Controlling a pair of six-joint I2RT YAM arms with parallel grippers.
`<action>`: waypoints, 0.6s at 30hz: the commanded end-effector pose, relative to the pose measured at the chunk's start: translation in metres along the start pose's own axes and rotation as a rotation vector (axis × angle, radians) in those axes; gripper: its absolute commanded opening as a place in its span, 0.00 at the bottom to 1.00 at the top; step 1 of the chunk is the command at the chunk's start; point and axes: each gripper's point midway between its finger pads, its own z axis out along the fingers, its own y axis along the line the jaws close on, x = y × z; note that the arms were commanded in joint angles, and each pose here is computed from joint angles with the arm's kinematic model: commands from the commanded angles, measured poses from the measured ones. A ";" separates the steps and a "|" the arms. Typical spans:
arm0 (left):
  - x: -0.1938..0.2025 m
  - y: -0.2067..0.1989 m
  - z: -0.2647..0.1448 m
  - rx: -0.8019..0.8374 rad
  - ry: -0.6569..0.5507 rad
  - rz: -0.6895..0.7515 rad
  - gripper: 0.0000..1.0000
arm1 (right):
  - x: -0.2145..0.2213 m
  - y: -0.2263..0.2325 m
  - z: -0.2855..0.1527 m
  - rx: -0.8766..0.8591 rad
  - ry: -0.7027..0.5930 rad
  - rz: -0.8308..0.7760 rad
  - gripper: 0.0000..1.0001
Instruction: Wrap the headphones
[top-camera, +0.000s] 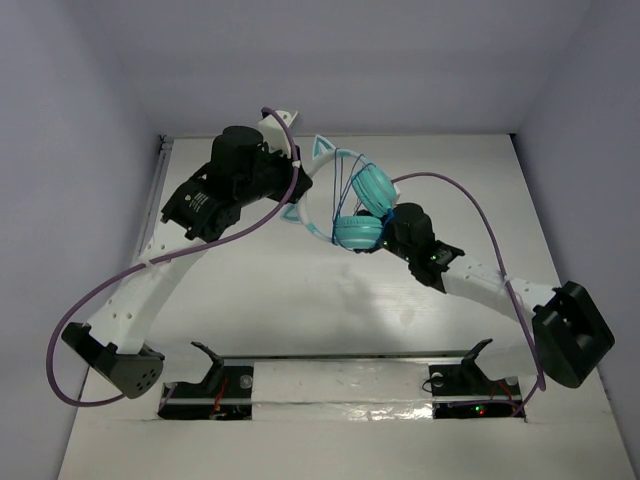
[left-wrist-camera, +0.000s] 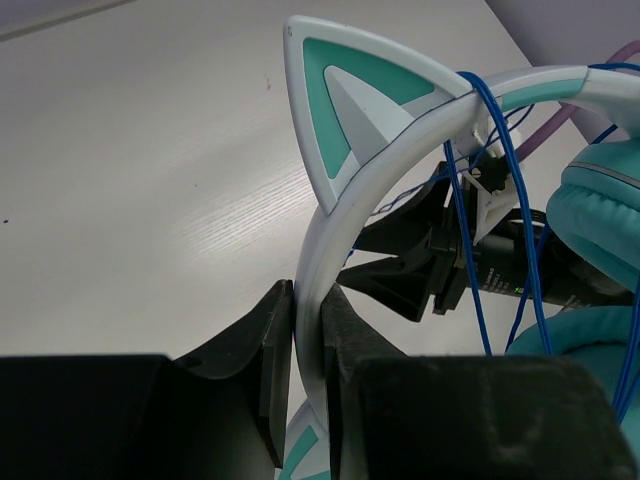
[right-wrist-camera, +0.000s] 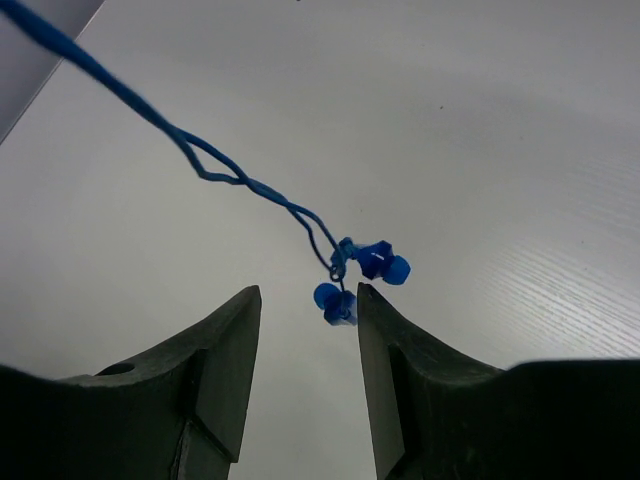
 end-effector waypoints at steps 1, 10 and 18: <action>-0.045 -0.017 -0.023 0.058 -0.147 -0.001 0.00 | -0.051 0.020 0.004 -0.077 -0.143 -0.024 0.49; -0.043 -0.015 -0.025 0.051 -0.145 -0.001 0.00 | -0.053 0.016 0.006 -0.064 -0.182 -0.015 0.48; -0.051 -0.018 -0.030 0.056 -0.161 -0.001 0.00 | -0.046 0.008 0.012 -0.029 -0.173 -0.002 0.44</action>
